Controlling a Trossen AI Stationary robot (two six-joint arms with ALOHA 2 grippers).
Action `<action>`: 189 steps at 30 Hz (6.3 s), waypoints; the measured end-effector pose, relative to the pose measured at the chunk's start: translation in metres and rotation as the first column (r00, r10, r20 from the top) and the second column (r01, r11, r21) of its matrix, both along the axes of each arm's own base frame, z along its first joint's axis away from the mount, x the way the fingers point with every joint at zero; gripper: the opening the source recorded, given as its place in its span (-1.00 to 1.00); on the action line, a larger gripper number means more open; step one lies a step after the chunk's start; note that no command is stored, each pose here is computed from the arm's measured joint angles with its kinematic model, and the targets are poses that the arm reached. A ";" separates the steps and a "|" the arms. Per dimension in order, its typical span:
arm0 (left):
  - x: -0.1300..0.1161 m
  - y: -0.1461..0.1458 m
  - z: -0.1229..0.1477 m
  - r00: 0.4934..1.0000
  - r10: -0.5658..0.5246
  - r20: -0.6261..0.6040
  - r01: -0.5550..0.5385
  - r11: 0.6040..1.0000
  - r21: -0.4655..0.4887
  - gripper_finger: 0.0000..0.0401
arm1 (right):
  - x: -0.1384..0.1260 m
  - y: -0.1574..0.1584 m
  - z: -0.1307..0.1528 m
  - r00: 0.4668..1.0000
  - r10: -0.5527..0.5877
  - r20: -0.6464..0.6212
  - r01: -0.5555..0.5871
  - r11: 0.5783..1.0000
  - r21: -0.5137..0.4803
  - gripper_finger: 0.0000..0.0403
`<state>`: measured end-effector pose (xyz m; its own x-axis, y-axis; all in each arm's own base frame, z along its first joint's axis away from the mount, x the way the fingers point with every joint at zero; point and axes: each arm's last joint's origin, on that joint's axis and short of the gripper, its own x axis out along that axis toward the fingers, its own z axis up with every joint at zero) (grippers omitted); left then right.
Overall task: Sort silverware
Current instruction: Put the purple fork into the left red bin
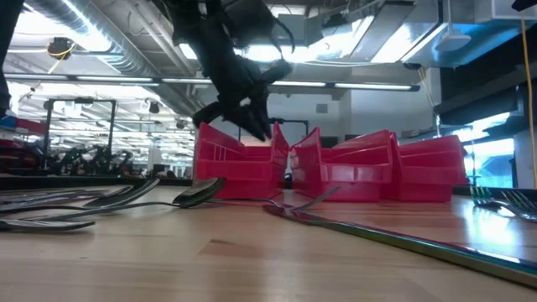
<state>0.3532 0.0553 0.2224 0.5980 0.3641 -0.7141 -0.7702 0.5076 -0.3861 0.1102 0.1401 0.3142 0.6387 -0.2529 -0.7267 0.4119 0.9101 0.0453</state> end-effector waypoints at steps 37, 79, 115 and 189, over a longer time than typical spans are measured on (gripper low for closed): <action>0.026 -0.171 -0.016 0.517 -0.735 -0.438 0.763 0.164 0.626 -0.79 | 0.044 -0.026 -0.077 0.880 -0.363 -0.307 0.444 0.857 0.261 -0.18; -0.004 -0.139 -0.066 0.343 -0.665 -0.663 0.939 0.219 0.266 -0.79 | 0.175 0.005 -0.184 0.745 -0.667 0.033 0.442 0.529 0.724 -0.18; -0.003 -0.133 -0.066 0.353 -0.658 -0.665 0.936 0.235 0.264 -0.79 | 0.202 -0.008 -0.213 0.713 -0.699 0.052 0.445 0.508 0.737 -0.18; -0.004 -0.132 -0.066 0.327 -0.653 -0.683 0.945 0.207 0.255 -0.79 | 0.222 0.034 -0.217 0.577 -0.817 0.013 0.413 0.305 0.858 -0.18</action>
<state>0.3495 -0.0766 0.1568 0.5573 0.2056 -0.8044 0.2370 0.8892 0.3914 0.3326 0.1746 0.0972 0.7764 -0.2431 -0.5814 0.5811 -0.0808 0.8098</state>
